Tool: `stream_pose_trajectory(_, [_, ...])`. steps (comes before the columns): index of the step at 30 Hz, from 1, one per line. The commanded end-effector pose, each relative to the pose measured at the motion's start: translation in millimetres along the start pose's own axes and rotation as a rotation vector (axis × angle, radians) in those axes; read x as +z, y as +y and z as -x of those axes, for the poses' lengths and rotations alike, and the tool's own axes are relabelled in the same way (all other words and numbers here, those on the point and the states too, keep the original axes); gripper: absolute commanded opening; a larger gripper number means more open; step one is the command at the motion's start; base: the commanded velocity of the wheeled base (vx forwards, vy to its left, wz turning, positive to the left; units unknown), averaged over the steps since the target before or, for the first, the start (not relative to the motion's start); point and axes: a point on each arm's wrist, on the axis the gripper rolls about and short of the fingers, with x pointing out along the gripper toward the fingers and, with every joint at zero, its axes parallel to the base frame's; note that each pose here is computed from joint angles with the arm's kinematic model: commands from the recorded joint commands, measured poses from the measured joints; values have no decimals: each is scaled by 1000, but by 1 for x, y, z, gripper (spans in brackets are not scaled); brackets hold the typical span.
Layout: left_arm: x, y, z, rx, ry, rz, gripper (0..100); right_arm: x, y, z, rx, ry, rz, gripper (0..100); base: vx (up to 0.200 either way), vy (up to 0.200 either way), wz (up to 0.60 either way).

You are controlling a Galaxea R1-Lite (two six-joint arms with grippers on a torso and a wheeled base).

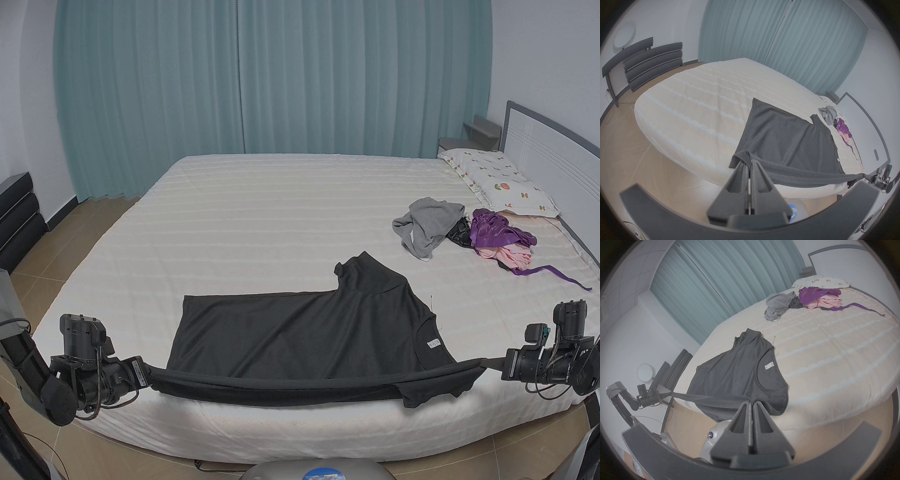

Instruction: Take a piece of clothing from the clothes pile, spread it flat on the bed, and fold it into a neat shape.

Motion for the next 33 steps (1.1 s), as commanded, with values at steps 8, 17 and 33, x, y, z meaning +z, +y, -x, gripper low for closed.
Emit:
stream_pose_trajectory(8, [1,-2,0,-10,-6,-2,0,-8,0,-1,-2,34,-10,0,0,0,0])
stream_pose_trajectory(17, [15,-9,-22,-21,-26,34,0,6,-6,-25,-1,36,-2,0,0,0,0])
stream_pose_trajectory(33, [29,-15,-46,-26,-52,33,0,23,-17,-58,-34,22,7,0,0,0,0])
